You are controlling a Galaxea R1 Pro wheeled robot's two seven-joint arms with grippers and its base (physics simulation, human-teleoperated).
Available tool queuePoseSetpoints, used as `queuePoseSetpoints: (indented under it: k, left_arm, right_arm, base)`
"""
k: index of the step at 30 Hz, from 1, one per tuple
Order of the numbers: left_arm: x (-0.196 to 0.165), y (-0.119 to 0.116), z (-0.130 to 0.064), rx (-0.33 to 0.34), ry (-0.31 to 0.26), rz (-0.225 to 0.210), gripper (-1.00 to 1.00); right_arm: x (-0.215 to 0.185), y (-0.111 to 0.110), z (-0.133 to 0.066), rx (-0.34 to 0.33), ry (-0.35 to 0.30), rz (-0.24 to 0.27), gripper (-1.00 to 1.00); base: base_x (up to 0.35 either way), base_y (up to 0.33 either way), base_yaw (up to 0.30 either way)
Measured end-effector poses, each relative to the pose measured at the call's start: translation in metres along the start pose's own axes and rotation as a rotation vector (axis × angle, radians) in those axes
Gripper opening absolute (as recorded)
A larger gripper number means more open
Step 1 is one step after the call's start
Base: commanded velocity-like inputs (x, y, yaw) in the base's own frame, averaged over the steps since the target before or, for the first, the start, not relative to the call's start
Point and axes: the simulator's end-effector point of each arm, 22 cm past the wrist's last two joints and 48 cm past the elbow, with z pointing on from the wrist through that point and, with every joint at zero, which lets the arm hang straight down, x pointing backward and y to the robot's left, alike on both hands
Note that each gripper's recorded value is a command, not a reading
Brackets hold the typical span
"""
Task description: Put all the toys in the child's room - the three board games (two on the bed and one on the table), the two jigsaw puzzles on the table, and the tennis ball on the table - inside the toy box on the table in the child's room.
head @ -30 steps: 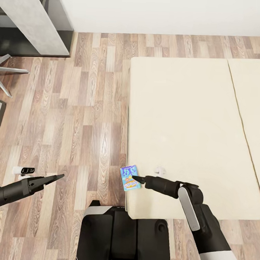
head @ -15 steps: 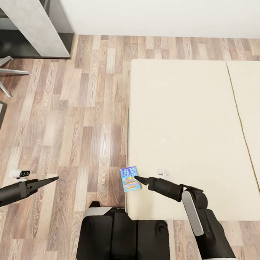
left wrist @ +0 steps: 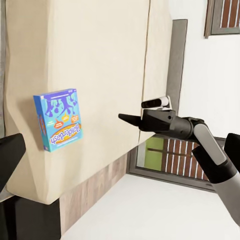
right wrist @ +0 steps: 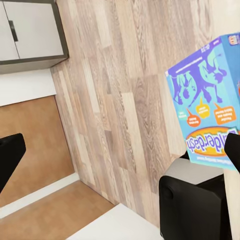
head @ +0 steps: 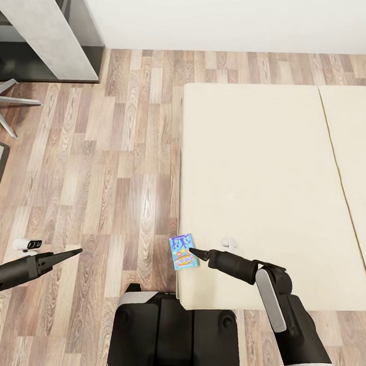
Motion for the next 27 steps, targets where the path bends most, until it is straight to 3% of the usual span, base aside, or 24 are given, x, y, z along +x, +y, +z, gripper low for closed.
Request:
queuePoseSetpoints:
  k: [27]
  left_arm:
    - [-0.005,-0.010,-0.002,0.007,-0.009,0.022,1.00]
  right_arm:
    - [-0.009,0.013,-0.006,-0.011,-0.017,-0.025,1.00]
  base:
    - [0.000,0.000,0.016]
